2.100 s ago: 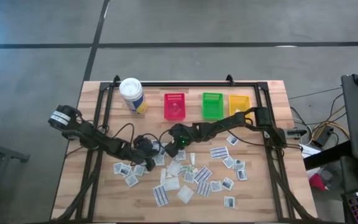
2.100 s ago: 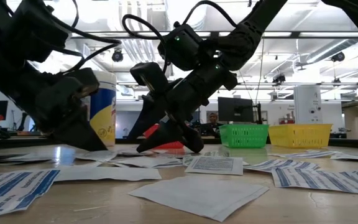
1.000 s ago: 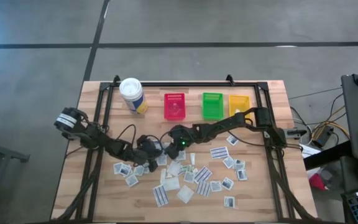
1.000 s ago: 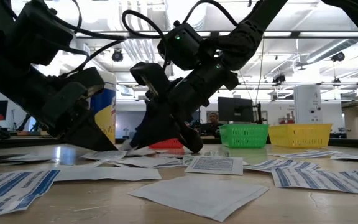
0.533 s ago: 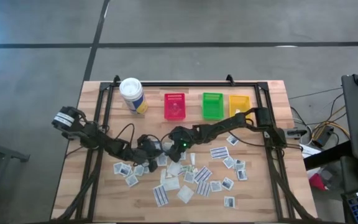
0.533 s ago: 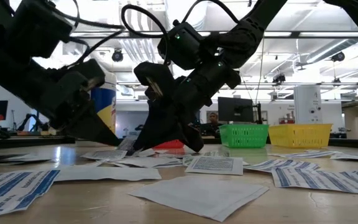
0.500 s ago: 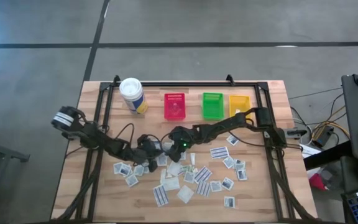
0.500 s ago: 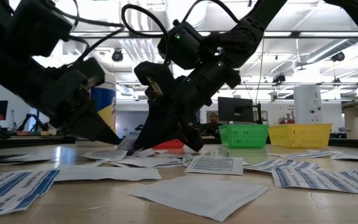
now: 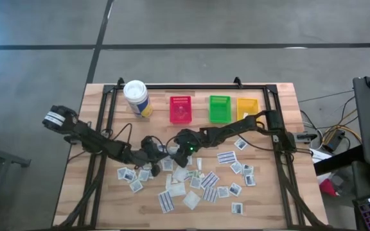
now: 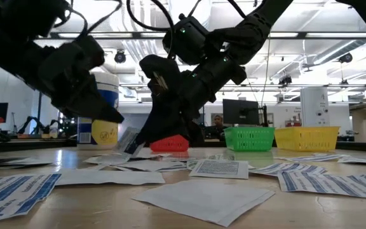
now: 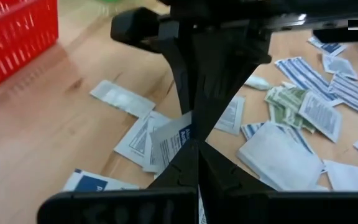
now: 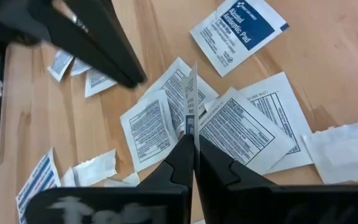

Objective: Pick & Place First Aid Supplies
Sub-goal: Put the alcohol pad in the green bin

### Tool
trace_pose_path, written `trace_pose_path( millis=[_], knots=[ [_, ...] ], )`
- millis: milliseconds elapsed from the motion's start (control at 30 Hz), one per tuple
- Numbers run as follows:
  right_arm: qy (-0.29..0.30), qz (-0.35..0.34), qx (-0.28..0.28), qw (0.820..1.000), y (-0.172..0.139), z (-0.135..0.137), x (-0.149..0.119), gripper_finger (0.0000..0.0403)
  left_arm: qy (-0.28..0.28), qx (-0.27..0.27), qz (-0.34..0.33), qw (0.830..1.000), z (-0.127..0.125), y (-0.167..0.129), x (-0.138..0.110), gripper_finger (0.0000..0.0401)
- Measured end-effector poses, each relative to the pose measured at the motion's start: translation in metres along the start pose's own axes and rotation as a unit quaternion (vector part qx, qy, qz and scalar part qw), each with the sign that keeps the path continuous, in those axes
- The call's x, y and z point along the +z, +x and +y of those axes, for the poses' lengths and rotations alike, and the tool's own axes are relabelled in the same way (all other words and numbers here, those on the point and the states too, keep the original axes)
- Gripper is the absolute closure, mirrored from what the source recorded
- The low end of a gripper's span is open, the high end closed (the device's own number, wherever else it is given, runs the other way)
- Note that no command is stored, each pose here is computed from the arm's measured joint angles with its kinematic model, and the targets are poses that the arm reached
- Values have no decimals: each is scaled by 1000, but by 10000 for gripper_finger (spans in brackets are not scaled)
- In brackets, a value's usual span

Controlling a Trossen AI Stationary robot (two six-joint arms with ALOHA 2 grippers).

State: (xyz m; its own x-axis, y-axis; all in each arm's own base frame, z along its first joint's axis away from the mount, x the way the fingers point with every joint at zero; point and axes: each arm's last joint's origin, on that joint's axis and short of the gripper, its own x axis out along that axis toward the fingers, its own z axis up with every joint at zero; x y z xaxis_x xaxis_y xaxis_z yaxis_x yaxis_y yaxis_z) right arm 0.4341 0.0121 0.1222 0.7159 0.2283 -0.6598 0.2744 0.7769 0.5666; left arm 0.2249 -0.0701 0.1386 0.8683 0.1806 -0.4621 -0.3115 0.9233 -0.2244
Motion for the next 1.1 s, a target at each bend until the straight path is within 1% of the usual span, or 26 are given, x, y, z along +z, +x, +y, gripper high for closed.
trace_pose_path(
  millis=[200, 333, 600, 900, 1100],
  knots=[
    [-28, 4, -3, 1000, -10, 5, 2, 395, 3, -3, -14, 1000, 2, -14, 13, 401],
    [-47, 5, -6, 999, -22, 8, 2, 395, 5, 10, -25, 1000, 5, -23, 19, 401],
    [-68, -5, -15, 998, -51, 0, -3, 395, 0, 4, -46, 999, 7, -34, 30, 401],
    [-58, -39, -72, 995, -99, -19, -24, 395, -4, 8, -50, 999, 9, -35, 32, 401],
    [-49, -83, -104, 990, -133, -30, -34, 394, -7, 10, -52, 999, 10, -34, 33, 401]
  ],
)
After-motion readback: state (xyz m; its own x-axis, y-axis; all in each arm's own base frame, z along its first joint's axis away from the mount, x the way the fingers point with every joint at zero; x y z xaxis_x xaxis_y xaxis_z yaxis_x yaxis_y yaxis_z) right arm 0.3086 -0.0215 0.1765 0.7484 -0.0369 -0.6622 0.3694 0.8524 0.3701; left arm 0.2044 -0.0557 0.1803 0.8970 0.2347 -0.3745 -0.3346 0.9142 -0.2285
